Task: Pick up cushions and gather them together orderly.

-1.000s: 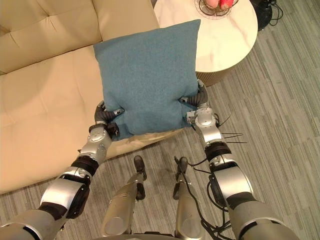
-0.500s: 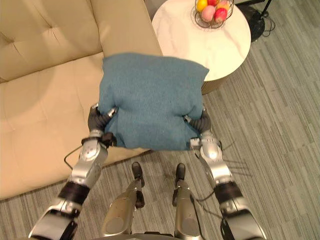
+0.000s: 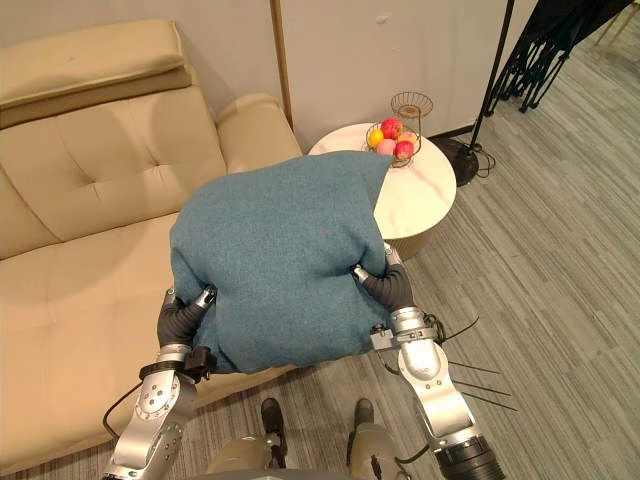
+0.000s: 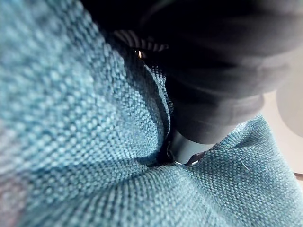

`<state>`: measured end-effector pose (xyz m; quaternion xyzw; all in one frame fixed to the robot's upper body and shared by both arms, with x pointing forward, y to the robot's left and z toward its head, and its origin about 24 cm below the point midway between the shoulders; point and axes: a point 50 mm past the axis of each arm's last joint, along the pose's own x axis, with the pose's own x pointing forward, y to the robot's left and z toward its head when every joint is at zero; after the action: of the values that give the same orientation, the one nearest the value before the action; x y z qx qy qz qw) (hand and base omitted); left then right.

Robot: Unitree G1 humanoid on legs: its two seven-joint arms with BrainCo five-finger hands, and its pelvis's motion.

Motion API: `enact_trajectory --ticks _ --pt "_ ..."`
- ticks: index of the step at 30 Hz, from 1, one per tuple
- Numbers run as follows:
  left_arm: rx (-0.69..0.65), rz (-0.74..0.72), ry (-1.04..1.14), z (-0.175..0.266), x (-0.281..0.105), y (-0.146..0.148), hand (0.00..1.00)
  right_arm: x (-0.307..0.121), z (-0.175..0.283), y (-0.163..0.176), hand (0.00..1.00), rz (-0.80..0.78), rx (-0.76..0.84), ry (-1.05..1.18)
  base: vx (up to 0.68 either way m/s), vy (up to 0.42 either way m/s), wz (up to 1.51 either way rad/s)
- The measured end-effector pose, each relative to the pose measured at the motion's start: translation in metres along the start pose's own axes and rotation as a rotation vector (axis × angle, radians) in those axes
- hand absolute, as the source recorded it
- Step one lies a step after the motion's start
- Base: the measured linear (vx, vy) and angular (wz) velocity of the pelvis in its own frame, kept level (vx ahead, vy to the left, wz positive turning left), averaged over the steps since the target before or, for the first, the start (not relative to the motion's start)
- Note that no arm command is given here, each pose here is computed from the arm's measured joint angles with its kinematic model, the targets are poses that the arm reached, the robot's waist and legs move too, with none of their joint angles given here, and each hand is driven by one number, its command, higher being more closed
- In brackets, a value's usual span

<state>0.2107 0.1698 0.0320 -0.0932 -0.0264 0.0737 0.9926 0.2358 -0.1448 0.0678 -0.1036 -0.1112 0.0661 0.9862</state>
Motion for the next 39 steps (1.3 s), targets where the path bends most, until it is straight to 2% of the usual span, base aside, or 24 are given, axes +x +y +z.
enact_trajectory --ticks 9,13,17,24,39 --pt "-0.016 0.010 0.061 -0.011 -0.013 0.003 1.00 -0.007 -0.023 -0.006 1.00 -0.014 -0.035 0.101 -0.22 -0.194 0.83" --pt "-0.033 -0.085 0.073 -0.013 -0.015 -0.009 1.00 -0.008 -0.025 -0.026 1.00 -0.089 -0.041 0.112 -0.28 -0.033 1.15" --pt "-0.049 -0.102 0.066 -0.014 -0.009 -0.015 1.00 -0.009 -0.026 -0.029 1.00 -0.121 -0.022 0.117 -0.19 0.089 0.55" --pt "-0.008 -0.097 0.108 -0.023 -0.010 -0.007 1.00 -0.008 -0.026 -0.018 1.00 -0.125 0.038 0.114 -0.05 0.118 0.15" --pt "0.015 -0.088 0.112 -0.021 -0.015 -0.001 1.00 -0.012 -0.032 -0.013 1.00 -0.087 0.045 0.143 0.10 0.089 0.06"
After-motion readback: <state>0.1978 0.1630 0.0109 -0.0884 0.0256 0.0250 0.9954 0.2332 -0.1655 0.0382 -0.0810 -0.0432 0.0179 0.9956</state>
